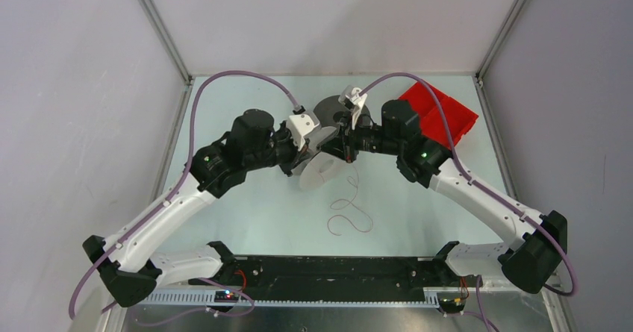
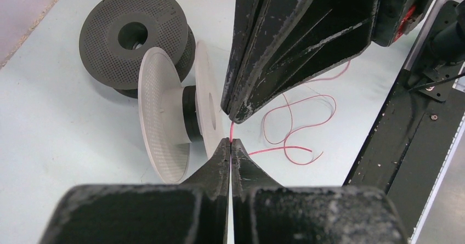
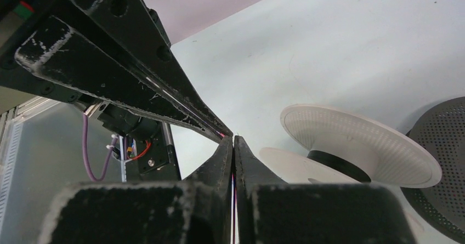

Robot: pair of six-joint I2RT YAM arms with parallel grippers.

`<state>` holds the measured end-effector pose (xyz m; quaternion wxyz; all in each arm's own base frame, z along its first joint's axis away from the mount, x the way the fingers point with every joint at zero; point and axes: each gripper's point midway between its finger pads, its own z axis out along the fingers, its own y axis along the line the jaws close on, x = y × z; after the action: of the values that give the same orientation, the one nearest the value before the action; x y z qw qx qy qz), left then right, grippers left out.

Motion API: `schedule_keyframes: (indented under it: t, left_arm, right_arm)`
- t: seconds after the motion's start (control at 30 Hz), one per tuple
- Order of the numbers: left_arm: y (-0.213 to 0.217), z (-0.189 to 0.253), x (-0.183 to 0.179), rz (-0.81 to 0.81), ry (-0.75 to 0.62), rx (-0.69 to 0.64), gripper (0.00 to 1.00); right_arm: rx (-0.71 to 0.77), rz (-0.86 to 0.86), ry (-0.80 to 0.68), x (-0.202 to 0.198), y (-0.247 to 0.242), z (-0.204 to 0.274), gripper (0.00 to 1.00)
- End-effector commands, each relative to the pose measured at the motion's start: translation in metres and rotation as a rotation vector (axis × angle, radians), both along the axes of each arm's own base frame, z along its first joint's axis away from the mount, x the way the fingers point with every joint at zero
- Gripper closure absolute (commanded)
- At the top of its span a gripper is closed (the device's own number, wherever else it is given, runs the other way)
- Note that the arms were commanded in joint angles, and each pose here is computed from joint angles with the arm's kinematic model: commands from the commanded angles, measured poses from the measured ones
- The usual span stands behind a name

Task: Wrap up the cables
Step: Adjust the cable at the center of the board.

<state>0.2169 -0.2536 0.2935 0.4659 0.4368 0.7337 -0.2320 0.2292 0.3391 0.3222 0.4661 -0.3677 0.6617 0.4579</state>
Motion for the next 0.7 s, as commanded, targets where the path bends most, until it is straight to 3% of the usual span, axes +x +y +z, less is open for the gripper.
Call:
schedule_keyframes:
  t: [0.0,0.17,0.27,0.33,0.5,0.67]
  left_arm:
    - [-0.007,0.026,0.000,-0.012,-0.029,-0.061,1.00]
    - [-0.006,0.025,0.005,0.011,-0.025,-0.055,0.96]
    - [0.005,0.020,0.015,0.068,-0.043,-0.029,0.71]
    - [0.018,0.011,0.027,0.127,-0.053,0.008,0.63]
    - [0.034,-0.017,0.054,0.200,0.013,0.056,0.55]
    - [0.022,-0.038,0.066,0.140,0.049,0.108,0.47]
  right_arm:
    - [0.015,0.004,-0.049,0.001,-0.003,0.020,0.98]
    - [0.012,-0.019,-0.042,0.007,-0.012,0.020,1.00]
    - [0.029,-0.065,-0.050,0.016,-0.026,0.026,1.00]
    - [0.043,-0.113,-0.068,0.025,-0.042,0.032,1.00]
    - [0.068,-0.253,-0.153,0.048,-0.091,0.049,1.00]
    - [0.096,-0.358,-0.221,0.062,-0.131,0.068,1.00]
